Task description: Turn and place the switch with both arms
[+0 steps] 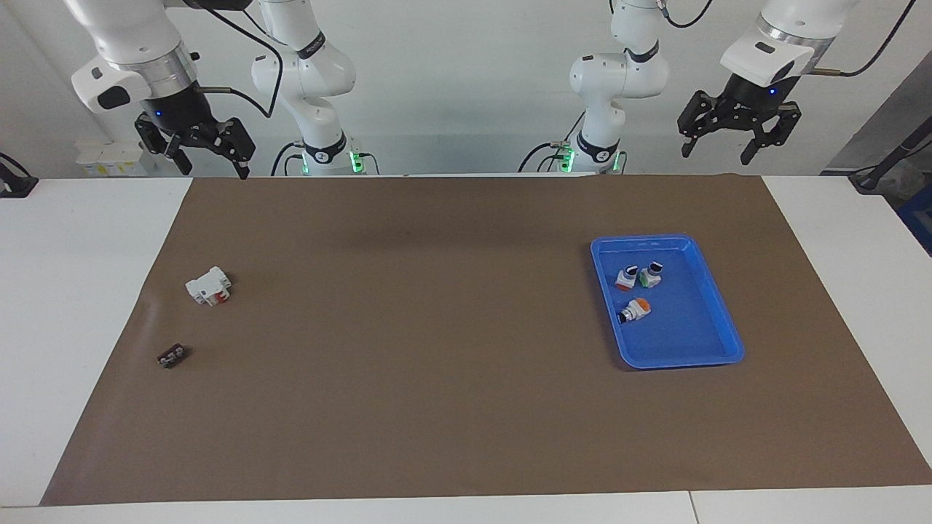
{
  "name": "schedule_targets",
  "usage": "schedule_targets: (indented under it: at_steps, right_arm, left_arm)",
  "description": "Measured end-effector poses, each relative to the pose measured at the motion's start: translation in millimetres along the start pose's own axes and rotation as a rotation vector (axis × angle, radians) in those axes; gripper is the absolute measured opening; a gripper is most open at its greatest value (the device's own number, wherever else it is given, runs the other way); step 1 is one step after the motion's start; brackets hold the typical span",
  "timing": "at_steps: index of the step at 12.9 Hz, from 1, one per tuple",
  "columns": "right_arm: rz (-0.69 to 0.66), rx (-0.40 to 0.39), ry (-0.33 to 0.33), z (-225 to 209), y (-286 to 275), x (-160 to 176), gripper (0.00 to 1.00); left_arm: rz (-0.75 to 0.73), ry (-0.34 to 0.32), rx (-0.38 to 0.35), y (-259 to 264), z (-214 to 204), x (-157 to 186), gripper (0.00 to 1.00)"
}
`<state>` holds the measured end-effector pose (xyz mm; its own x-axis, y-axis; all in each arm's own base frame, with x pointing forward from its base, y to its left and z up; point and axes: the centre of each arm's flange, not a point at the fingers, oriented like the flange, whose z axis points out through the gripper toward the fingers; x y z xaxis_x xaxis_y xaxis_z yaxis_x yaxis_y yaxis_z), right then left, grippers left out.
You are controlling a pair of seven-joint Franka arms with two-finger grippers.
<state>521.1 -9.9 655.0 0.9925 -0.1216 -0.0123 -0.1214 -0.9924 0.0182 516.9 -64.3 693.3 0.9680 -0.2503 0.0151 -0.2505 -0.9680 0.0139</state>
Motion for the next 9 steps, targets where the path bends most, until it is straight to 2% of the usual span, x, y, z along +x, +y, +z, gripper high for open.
schedule_targets:
  at_steps: [9]
  right_arm:
    - [0.000, 0.000, 0.000, 0.0, 0.0, 0.0, 1.00]
  left_arm:
    - [-0.035, -0.025, -0.003, -11.5, 5.9, -2.9, 1.00]
